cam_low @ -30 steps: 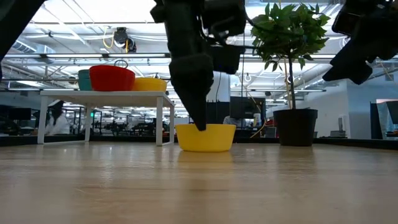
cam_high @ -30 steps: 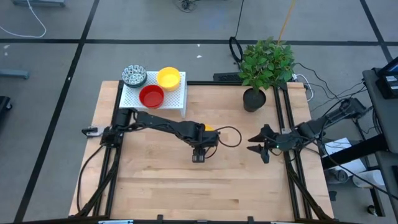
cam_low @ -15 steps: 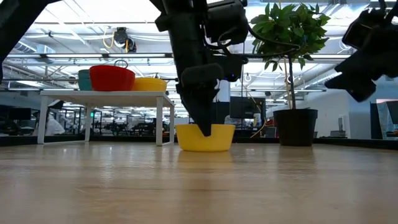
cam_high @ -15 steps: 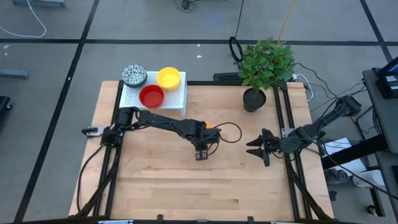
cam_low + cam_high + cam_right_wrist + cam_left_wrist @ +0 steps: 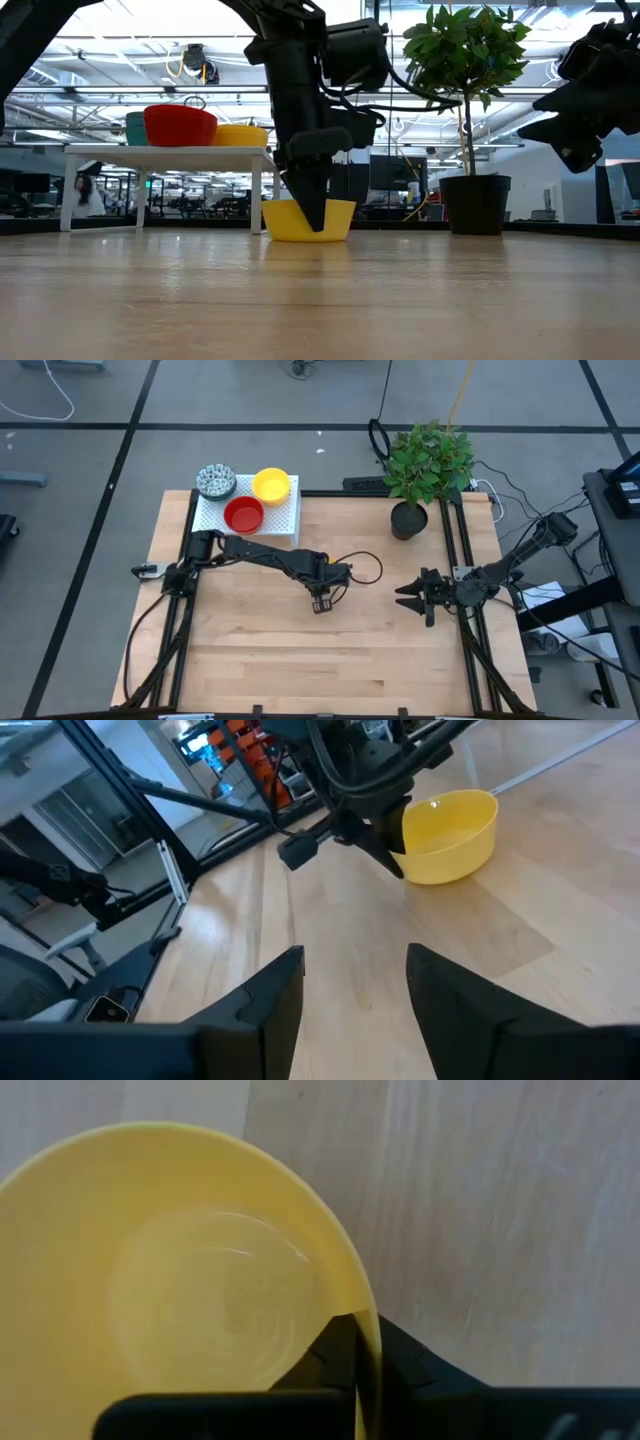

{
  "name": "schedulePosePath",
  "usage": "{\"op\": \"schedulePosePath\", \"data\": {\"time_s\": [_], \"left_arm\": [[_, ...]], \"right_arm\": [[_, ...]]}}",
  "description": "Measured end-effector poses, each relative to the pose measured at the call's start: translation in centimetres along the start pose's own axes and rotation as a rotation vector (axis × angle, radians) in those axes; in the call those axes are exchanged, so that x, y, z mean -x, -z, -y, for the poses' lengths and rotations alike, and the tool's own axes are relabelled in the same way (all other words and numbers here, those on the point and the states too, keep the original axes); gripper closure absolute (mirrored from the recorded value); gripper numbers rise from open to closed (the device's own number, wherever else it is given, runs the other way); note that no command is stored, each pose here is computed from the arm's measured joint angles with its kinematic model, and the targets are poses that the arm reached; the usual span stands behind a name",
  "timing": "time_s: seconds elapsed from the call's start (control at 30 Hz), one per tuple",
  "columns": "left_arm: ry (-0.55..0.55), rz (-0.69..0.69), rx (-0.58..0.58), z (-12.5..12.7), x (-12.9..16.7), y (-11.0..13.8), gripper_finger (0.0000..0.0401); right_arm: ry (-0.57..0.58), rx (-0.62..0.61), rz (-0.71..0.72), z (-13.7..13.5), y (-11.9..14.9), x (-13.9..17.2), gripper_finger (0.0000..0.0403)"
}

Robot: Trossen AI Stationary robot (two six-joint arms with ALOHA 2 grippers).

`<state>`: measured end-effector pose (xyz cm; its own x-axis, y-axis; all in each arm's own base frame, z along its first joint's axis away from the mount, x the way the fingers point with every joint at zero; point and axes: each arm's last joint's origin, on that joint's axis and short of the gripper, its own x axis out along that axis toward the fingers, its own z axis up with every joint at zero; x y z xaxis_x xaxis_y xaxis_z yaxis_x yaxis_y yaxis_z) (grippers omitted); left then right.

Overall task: Pick & Place Mini bowls
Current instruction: Stack the yellow bowl on top of the yellow bowl on the shelf

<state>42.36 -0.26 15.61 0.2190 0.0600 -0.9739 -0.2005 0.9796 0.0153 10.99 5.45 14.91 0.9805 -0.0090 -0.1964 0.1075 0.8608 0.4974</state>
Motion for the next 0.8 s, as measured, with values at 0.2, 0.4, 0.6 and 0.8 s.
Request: {"op": "schedulePosePath", "data": {"time_s": [0.2, 0.4, 0.6, 0.8], "left_arm": [[0.006, 0.006, 0.013, 0.3, 0.5, 0.1, 0.0395], [0.043, 0.084, 0.017, 0.6, 3.6, -0.1, 0.0388], [0.05, 0.22, 0.067, -0.4, 8.2, -0.3, 0.0389], [-0.062, 0.45, 0.078, -2.5, 13.4, -0.5, 0.0383]], "right_arm": [[-0.008, -0.016, -0.009, 0.0, 0.0, 0.0, 0.0239], [-0.006, -0.08, -0.009, 0.0, 0.1, 0.0, 0.0239], [0.003, -0.033, -0.016, 0.1, 0.2, 0.0, 0.0238], [-0.004, 0.083, -0.014, 0.1, 0.1, 0.0, 0.0238]]}}
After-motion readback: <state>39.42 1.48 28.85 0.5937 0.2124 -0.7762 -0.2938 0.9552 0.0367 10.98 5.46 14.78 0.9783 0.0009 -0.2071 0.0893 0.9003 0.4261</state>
